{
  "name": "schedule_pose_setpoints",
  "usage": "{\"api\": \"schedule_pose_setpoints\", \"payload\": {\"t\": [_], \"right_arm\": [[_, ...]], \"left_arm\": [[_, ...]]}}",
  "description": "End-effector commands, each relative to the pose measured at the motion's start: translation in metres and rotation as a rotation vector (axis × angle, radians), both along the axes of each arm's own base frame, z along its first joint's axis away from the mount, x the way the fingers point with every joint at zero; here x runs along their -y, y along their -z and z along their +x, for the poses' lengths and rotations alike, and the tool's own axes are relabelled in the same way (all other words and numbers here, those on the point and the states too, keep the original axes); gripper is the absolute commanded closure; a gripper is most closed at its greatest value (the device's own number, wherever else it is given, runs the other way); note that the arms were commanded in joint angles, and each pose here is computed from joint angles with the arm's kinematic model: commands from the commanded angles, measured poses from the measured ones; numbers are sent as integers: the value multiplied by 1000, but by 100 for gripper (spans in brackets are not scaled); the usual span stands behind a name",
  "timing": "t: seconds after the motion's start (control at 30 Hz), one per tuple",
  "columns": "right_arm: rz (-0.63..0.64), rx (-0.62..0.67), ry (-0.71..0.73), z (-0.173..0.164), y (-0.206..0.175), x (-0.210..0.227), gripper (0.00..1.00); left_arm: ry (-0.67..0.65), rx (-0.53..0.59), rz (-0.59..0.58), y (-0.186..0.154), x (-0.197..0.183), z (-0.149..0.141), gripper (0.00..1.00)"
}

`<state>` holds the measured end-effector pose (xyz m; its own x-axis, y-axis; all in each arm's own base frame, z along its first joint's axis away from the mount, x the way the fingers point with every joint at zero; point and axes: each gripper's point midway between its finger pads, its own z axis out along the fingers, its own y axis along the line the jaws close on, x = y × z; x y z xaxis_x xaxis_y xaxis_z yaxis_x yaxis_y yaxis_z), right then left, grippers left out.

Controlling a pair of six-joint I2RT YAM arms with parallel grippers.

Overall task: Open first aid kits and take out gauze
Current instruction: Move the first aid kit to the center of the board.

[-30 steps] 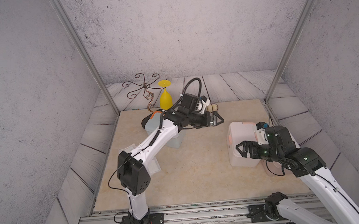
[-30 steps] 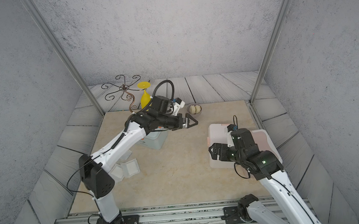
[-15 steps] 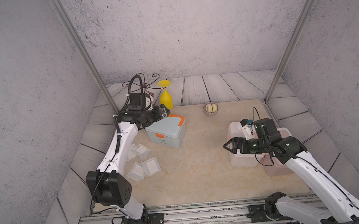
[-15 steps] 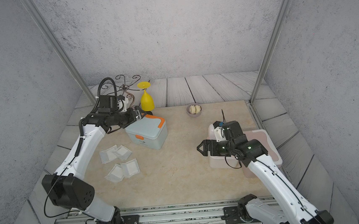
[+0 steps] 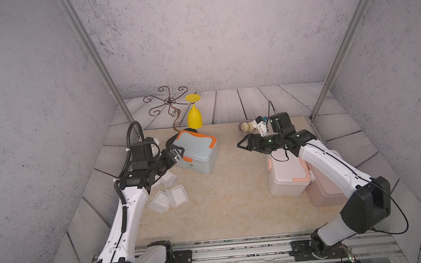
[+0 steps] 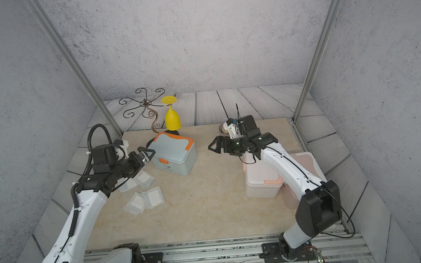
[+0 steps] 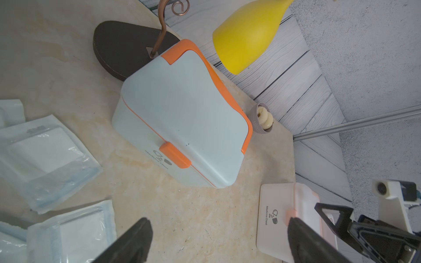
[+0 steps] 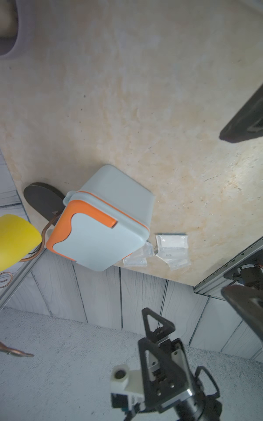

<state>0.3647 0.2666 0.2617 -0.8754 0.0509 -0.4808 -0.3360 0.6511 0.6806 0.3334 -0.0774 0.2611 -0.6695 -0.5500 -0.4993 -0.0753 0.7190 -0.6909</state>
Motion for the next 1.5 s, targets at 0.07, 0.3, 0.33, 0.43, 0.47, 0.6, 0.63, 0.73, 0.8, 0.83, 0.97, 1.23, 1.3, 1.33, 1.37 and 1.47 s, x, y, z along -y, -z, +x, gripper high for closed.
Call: {"api": "schedule_pose_setpoints", "payload": {"t": [0.07,0.3,0.33,0.43,0.47,0.6,0.63,0.73,0.8,0.83,0.97,1.23,1.3,1.33,1.37,1.47], "right_arm": [[86,-23,-39,58,12,-42,1],[167,-52,-120,117,44,-88,10],[172,-47,-127,123,48,-93,10],[202,-49,-158,134,59,-109,11],[209,-48,-170,136,61,-114,11],[222,-63,-209,139,74,-133,11],[222,-71,-218,138,79,-137,11],[219,-87,-232,136,92,-147,11],[224,-100,-249,134,100,-152,11],[224,-107,-260,132,103,-155,11],[193,-127,-312,114,116,-161,16],[113,-98,-366,60,110,-145,25],[95,-79,-372,48,105,-141,26],[85,-73,-376,41,102,-139,26],[77,-72,-379,35,101,-137,26],[42,-77,-380,15,101,-129,26]], "left_arm": [[-25,-25,-85,19,-4,8,4],[-58,-70,-125,32,-21,43,4],[-66,-77,-131,34,-24,49,4],[-76,-105,-141,43,-32,65,4],[-80,-116,-143,47,-34,70,4],[-59,-160,-178,63,-37,89,4],[-59,-172,-185,68,-38,94,4],[-43,-204,-223,79,-37,106,5],[-19,-224,-252,85,-33,115,6],[-11,-228,-264,88,-30,119,6],[6,-264,-258,102,-27,127,8],[97,-309,-239,115,6,115,9],[130,-318,-226,115,19,109,9],[145,-322,-218,115,25,106,9],[159,-327,-214,116,31,103,10],[201,-330,-208,115,51,91,10]]}}
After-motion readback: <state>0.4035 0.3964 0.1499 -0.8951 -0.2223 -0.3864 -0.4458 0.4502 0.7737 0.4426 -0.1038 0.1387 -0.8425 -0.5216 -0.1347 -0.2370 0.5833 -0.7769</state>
